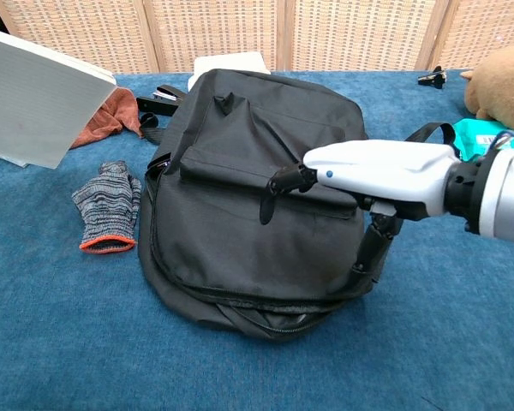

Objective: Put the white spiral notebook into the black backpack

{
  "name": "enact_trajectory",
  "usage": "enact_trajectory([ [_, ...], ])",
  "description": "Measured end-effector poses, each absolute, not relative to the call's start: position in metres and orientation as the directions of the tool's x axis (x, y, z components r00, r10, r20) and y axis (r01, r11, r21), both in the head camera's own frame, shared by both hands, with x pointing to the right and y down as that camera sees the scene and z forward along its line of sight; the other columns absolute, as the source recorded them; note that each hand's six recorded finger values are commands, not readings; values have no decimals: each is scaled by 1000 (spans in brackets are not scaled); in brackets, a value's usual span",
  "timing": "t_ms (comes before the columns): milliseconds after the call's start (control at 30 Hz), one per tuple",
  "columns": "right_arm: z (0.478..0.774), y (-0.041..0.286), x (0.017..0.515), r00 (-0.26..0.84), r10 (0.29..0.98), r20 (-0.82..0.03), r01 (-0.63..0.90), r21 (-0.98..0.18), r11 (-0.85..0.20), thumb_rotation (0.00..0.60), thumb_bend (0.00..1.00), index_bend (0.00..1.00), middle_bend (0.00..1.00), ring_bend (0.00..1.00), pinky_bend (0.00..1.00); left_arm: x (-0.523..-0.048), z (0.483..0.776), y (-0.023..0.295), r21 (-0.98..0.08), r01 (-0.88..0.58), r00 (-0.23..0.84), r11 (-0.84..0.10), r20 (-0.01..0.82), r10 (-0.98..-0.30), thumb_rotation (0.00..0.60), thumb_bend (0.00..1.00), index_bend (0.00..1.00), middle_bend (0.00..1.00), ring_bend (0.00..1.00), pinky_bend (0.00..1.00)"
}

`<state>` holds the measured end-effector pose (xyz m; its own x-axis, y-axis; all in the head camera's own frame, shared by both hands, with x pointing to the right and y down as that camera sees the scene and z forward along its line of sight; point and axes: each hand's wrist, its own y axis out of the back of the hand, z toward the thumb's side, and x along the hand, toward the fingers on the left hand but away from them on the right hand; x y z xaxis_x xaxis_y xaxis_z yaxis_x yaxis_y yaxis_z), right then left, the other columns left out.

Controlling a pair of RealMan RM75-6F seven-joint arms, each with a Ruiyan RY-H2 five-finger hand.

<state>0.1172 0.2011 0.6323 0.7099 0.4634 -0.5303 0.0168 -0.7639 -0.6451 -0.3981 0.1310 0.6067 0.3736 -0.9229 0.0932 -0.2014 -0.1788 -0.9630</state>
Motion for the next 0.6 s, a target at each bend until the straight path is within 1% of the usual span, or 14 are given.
enact_trajectory([
  [233,640,207,107,723,454,-521,7,-651,-759,600,0,257,211,171,150,-399,606,131,-963,-203,373,-177,91,-923,600,628,709,594,460,528],
  [600,657,216,91,746,447,-493,-14,-683,-730,600,0,250,185,170,125,-400,606,131,-962,-203,370,-182,97,-924,600,630,709,594,460,528],
])
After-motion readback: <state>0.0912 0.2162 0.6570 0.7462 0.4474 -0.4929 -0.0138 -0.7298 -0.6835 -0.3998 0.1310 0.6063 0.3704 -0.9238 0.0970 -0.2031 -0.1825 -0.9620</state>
